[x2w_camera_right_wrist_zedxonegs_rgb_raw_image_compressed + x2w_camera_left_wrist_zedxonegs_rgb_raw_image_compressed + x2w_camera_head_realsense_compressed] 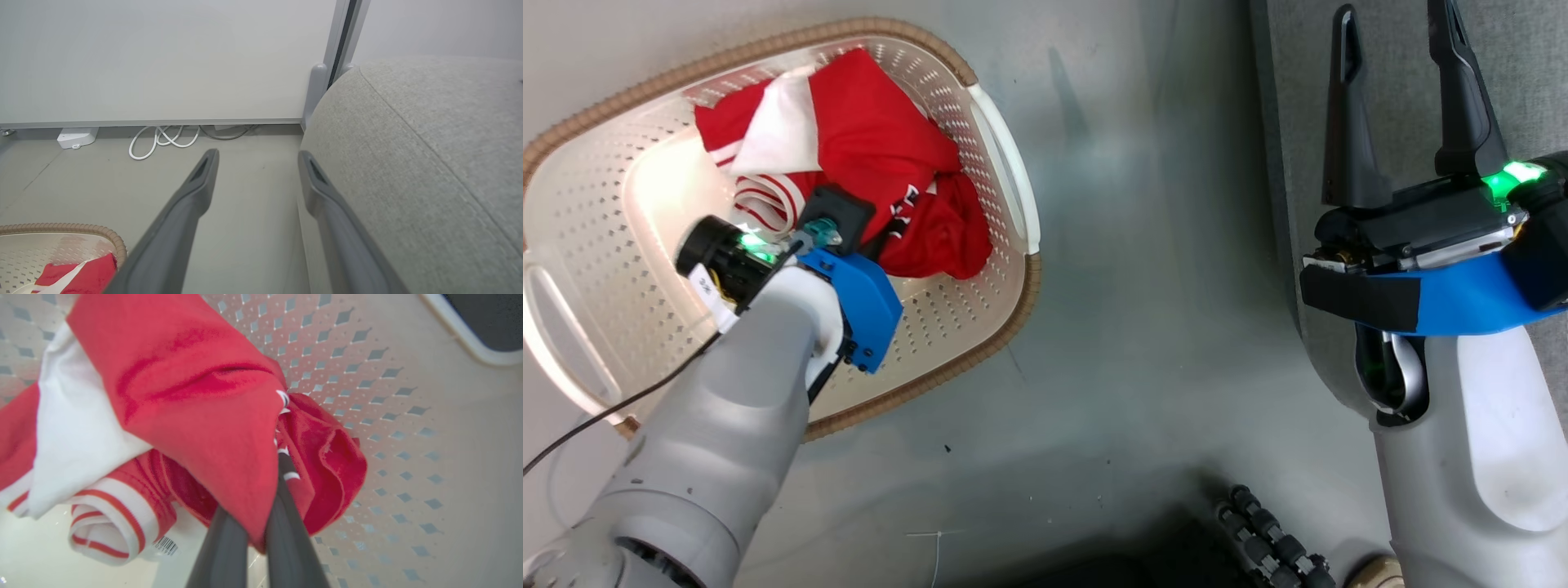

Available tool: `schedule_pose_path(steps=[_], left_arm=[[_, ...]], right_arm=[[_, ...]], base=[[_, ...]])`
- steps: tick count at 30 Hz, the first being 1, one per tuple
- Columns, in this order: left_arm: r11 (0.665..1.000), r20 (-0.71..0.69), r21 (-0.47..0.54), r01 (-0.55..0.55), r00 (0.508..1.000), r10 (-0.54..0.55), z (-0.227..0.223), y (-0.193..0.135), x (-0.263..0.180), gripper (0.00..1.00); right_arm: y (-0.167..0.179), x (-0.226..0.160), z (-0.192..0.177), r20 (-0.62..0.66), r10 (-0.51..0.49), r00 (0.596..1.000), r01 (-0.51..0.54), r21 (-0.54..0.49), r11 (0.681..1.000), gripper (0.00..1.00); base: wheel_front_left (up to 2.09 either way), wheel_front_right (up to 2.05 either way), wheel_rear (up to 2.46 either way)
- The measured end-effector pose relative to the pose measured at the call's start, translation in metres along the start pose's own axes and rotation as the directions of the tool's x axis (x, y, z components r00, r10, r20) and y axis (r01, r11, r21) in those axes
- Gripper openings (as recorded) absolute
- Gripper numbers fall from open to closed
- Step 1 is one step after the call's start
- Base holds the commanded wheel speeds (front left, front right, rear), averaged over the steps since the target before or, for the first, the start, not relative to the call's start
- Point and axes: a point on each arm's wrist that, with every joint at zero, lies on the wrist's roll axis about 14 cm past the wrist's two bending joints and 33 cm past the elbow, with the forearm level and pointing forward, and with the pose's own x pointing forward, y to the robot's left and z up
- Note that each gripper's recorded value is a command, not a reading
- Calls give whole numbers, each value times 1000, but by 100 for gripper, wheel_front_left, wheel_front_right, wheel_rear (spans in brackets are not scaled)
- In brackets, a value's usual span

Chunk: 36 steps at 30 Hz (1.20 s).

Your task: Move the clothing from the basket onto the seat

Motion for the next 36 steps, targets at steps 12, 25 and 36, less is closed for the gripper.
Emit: schedule_pose_path(steps=[12,25,36], left_arm=[[1000,144,-1,19,989,-19,52,-27,-38,0],[999,399,-40,-21,916,35,141,-40,-115,0],[996,594,5,-84,802,65,204,-57,-191,0]], right_arm=[[6,-4,42,78,7,997,-8,12,1000,100],[21,-27,97,167,27,986,-34,39,999,100],[26,-61,129,208,28,978,-41,56,998,100]], base=[[0,0,0],[0,0,0],[0,0,0]])
